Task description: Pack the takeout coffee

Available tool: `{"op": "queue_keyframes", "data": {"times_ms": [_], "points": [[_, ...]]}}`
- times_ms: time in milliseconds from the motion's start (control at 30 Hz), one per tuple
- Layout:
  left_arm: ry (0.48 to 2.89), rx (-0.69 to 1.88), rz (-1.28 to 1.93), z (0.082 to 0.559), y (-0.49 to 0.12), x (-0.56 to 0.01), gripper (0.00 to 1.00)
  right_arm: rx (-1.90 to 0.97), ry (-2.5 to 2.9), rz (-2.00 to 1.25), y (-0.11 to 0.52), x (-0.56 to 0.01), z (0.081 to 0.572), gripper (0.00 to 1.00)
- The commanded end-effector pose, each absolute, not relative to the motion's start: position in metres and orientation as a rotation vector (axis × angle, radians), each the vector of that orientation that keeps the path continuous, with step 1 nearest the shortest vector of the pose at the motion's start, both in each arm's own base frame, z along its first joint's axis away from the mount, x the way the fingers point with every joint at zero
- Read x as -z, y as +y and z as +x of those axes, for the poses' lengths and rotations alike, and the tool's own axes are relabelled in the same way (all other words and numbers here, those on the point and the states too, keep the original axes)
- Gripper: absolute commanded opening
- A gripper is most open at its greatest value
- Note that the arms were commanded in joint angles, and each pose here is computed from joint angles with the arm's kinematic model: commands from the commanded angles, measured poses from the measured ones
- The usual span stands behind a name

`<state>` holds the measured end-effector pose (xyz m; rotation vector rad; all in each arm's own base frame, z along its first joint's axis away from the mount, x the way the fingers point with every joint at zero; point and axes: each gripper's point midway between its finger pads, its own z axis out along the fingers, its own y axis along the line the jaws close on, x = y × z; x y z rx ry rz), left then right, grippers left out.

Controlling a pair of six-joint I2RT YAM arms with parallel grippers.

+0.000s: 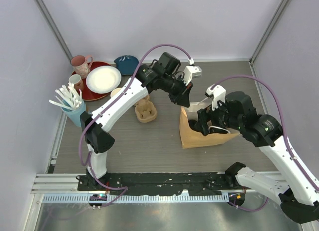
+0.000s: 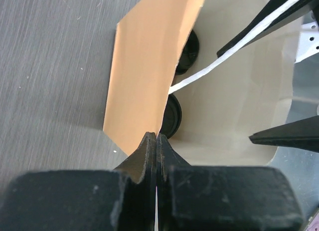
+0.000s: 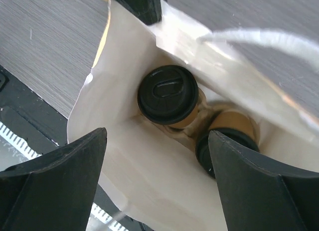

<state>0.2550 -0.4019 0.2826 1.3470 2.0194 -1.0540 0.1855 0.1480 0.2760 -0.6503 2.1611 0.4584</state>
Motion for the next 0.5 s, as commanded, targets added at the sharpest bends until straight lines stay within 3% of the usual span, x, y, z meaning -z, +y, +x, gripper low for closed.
{"op": "queue_keyframes", "data": {"times_ms": [0, 467], "points": [[2.019, 1.074, 1.31, 0.253, -0.4, -0.29, 0.0, -0.474, 2.133, -0.615, 0.151, -0.268, 0.19, 0.89], [2.021, 1.051, 1.287, 0.26, -0.401, -0.292, 0.0, -0.54, 2.109, -0.629, 0.155, -0.271, 0.18, 0.88]]}}
